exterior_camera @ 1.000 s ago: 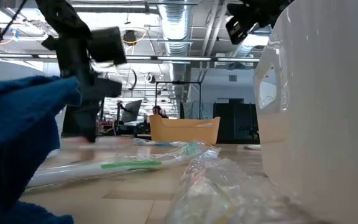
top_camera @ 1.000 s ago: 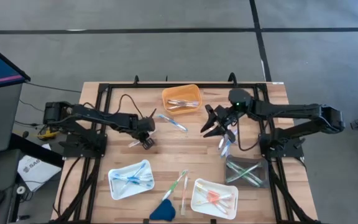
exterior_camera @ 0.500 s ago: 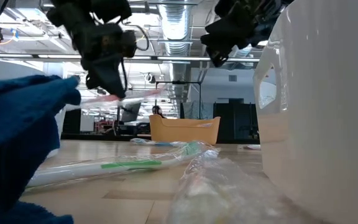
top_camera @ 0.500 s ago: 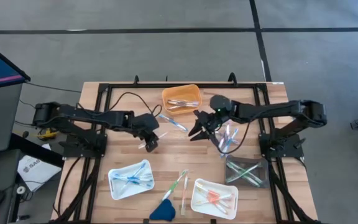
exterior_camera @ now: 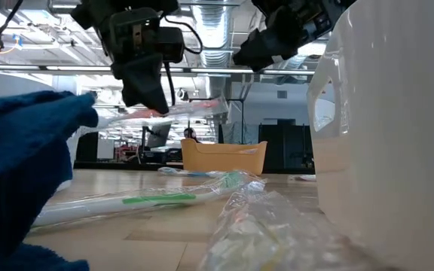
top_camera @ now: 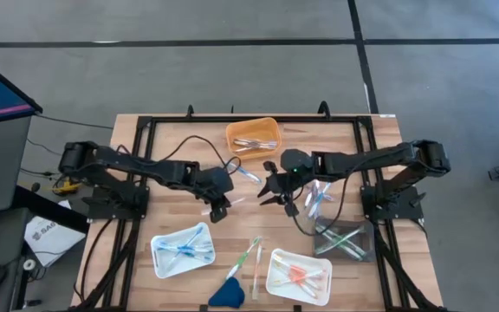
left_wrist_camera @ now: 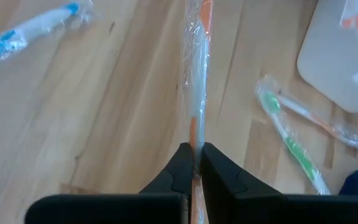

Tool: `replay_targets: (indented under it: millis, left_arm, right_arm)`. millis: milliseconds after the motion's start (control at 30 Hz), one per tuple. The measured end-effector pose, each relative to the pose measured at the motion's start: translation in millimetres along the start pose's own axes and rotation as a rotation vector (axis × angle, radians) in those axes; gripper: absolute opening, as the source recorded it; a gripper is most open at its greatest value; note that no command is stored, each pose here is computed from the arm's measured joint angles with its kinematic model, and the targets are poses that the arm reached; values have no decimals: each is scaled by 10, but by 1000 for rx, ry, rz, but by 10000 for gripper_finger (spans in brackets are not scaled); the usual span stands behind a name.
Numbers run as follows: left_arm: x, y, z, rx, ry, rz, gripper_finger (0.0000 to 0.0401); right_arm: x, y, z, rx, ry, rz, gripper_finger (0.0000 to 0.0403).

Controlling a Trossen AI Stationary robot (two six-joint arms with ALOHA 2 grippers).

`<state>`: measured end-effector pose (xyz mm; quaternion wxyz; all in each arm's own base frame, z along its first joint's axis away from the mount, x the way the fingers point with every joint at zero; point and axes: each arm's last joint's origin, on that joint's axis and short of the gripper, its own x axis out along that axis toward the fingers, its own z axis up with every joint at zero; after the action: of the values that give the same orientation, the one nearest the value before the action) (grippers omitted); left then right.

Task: Pick & Place Toothbrushes
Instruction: Put the orange toothbrush into the right white bin

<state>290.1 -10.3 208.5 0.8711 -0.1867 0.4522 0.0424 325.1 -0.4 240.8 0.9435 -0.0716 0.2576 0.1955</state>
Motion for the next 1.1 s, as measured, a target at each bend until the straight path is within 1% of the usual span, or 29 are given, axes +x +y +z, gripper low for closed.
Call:
replay_targets:
  millis: [67,167,333,467,533,933,1100]
  left_arm:
    - [40,-9,22,0,4,-9,6]
    - [97,-33,68,4,-22,-54,6]
    - [115,-77,161,16,-109,-120,6]
    - [109,-68,186,13,-126,-131,6]
    - [107,-65,191,12,-126,-140,6]
    - [98,-60,234,12,-164,-152,6]
    - [86,-59,266,14,-183,-183,6]
  right_arm:
    - [6,22,16,-4,-1,5,108]
    - [25,59,23,-10,4,9,108]
    - [76,46,-28,-3,53,-57,108]
    - [91,29,-65,7,81,-76,108]
    - [85,11,-53,6,68,-83,108]
    - [89,12,-60,6,75,-80,108]
    - [89,12,-60,6,75,-80,108]
